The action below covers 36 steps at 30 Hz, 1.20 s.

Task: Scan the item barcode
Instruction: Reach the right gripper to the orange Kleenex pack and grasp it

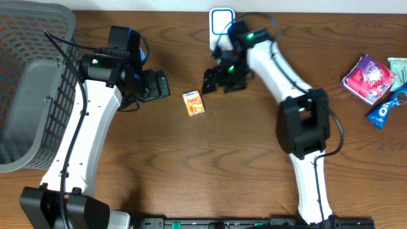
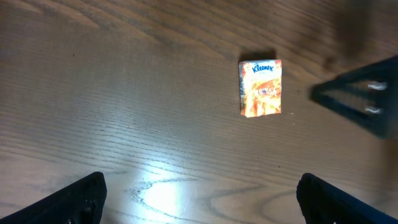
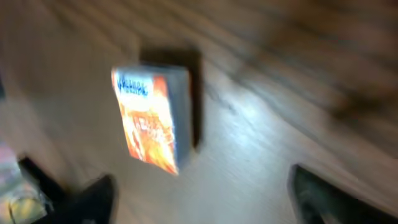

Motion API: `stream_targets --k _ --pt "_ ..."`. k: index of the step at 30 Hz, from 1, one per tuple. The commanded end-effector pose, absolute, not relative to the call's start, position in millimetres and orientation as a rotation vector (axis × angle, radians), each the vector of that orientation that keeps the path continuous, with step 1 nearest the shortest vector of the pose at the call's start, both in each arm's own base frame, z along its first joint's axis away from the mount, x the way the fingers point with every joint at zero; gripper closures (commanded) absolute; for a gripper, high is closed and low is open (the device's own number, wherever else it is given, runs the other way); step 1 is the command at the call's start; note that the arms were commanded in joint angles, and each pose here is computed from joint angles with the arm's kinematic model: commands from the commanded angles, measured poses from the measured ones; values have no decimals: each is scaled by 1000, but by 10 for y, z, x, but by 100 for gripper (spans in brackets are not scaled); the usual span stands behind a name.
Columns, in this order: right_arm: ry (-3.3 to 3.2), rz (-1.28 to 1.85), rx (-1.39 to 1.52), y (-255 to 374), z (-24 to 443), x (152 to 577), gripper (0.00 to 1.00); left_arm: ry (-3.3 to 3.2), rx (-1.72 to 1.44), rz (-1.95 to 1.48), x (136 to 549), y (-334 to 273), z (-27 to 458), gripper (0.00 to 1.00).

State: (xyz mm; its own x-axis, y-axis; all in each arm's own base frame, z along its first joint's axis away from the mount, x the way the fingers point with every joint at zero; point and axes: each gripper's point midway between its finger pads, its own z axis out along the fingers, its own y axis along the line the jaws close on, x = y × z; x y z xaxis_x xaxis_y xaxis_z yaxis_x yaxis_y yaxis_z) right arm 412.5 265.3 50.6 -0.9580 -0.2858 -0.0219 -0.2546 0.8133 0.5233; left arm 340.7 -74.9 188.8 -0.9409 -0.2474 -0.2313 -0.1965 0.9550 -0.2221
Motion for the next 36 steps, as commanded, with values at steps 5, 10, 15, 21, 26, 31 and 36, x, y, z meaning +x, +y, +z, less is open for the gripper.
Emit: stream_targets --k 5,10,15,21,26,31,36 --pt "-2919 -839 238 2987 271 3928 39 2849 -329 -269 3419 -717 1887 2" --pt "-2910 -834 210 3074 96 3829 48 2849 -329 -269 3419 -717 1887 2" --pt "-2916 -823 194 3056 -5 3812 87 2849 -329 -269 3419 -717 1887 2" --pt "-2853 -903 109 2910 105 3876 99 2849 -329 -269 3419 -717 1887 2" --pt "-2627 -1380 205 2844 534 3973 99 2849 -329 -269 3419 -717 1887 2" --pt "-2444 -1710 305 2660 891 3957 99 2849 -329 -269 3419 -717 1887 2" --pt "-2397 -1754 351 2481 958 3812 99 2849 -329 -269 3419 -717 1887 2"
